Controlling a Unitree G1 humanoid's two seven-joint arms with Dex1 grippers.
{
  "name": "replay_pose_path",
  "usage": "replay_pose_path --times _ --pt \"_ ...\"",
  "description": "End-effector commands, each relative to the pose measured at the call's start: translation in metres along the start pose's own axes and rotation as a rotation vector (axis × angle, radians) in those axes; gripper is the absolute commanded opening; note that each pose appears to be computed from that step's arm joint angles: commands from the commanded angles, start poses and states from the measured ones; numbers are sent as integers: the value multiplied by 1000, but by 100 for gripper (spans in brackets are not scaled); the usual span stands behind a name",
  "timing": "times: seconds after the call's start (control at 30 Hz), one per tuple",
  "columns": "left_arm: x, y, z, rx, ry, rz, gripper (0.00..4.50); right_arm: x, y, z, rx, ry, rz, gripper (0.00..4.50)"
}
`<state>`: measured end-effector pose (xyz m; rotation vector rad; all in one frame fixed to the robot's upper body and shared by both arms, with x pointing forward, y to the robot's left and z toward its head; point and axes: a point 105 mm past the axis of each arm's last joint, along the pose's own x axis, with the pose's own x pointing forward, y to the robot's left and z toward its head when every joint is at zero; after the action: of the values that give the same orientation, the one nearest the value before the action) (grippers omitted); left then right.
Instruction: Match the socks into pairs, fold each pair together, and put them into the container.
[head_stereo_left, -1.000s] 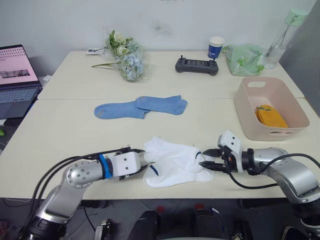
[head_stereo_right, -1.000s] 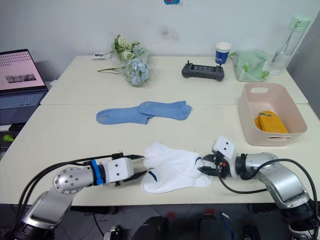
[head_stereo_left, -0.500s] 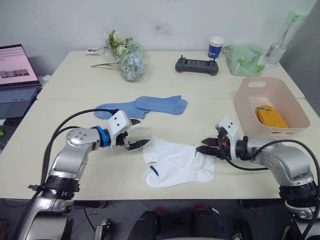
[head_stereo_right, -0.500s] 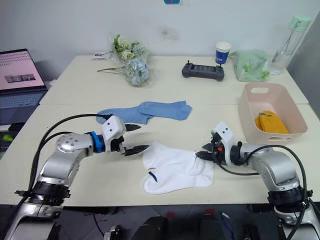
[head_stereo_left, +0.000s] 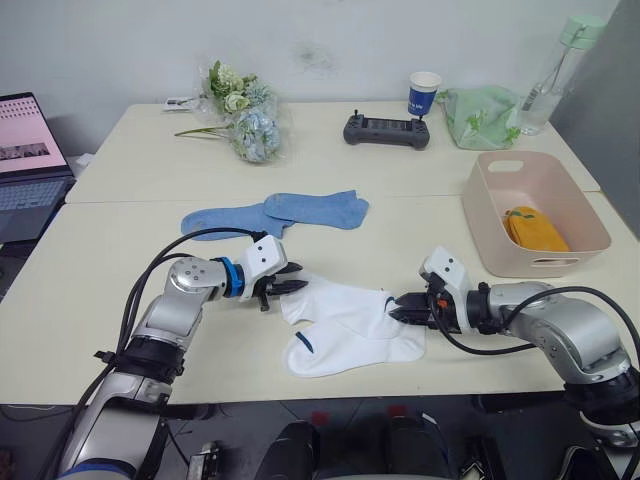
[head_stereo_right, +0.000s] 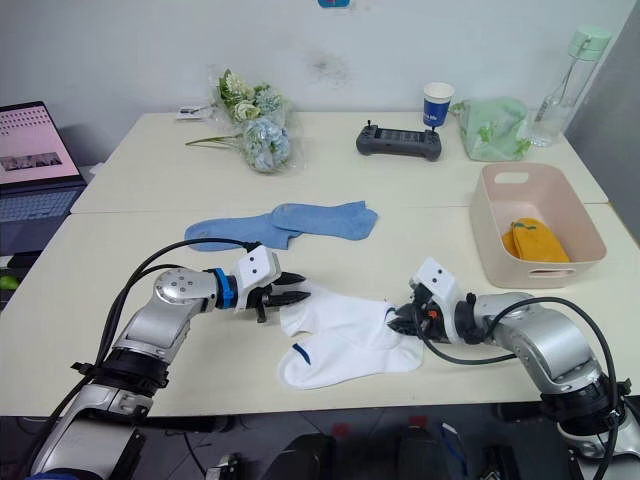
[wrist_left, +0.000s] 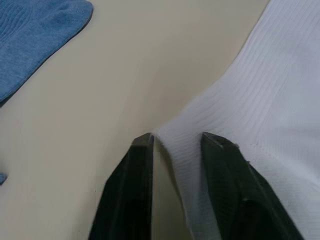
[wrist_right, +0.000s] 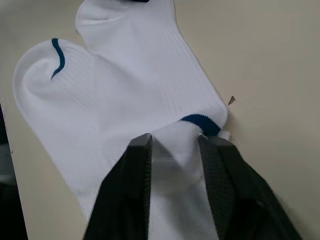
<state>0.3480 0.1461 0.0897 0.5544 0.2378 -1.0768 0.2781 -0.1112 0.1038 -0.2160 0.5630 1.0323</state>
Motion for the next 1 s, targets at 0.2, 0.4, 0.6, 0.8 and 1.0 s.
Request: replay_pose_path --times 0.2,0.4,0.6,0.8,1.0 --pt "-7 4 8 -12 -27 22 2 -4 -6 15 -52 -50 -22 0" --pt "-23 -2 24 -158 -96 25 2 -13 -24 34 -80 -99 -69 0" --pt "-38 -31 42 -317 -125 -17 2 -10 -51 55 -126 -133 -125 0" --pt "-42 -65 70 -499 -203 -110 2 4 -74 75 -187 -172 -165 0" --pt "-36 -60 117 -529 -373 -110 2 16 -85 116 -249 -257 -189 0"
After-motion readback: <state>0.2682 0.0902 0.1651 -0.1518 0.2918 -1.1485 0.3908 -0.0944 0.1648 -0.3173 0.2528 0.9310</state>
